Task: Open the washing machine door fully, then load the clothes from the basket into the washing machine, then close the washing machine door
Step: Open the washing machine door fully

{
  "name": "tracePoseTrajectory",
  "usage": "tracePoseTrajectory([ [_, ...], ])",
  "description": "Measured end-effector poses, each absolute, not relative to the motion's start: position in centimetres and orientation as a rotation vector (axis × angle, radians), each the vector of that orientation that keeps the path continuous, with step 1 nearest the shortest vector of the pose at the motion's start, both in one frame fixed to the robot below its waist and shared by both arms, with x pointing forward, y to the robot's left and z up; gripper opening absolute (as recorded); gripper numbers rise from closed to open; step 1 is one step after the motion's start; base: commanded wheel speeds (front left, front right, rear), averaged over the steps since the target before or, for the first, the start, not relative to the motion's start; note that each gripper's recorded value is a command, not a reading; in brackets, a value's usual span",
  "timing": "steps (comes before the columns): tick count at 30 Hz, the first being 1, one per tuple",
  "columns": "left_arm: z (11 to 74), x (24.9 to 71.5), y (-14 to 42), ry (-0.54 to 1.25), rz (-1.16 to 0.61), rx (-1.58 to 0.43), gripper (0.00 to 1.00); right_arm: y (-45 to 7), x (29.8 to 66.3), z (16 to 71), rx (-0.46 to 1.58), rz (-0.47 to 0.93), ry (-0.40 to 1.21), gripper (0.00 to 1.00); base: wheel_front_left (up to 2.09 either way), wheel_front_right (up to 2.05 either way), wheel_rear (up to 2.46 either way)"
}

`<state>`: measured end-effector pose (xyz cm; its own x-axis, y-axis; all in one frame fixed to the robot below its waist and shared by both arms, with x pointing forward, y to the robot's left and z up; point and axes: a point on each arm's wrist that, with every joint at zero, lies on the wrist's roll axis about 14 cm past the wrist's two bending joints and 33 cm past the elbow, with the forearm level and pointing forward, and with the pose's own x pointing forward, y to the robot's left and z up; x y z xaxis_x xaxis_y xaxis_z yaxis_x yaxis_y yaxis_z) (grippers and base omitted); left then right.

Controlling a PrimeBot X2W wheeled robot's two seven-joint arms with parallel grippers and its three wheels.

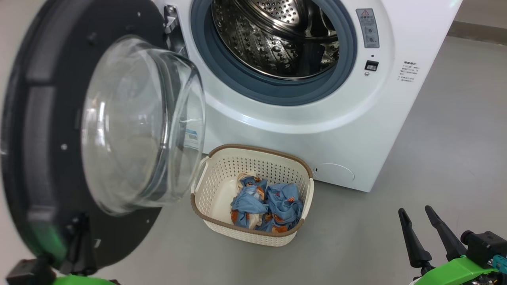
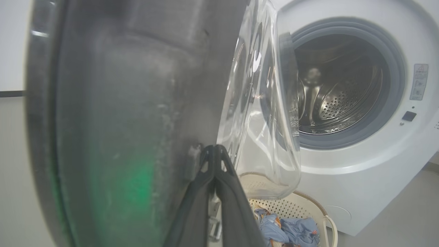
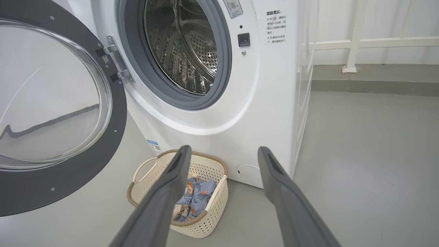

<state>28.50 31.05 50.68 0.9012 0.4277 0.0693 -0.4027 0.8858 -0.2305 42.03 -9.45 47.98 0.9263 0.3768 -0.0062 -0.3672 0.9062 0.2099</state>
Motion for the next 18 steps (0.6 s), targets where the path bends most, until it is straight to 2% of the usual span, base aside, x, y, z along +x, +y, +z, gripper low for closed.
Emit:
tracePoseTrajectory([
  [18, 51.0, 29.7, 39.5, -0.106, 0.651, -0.138, 0.00, -10.4, 43.2, 45.9, 0.212, 0.362, 0.093, 1.00, 0.00, 0.00, 0.00],
])
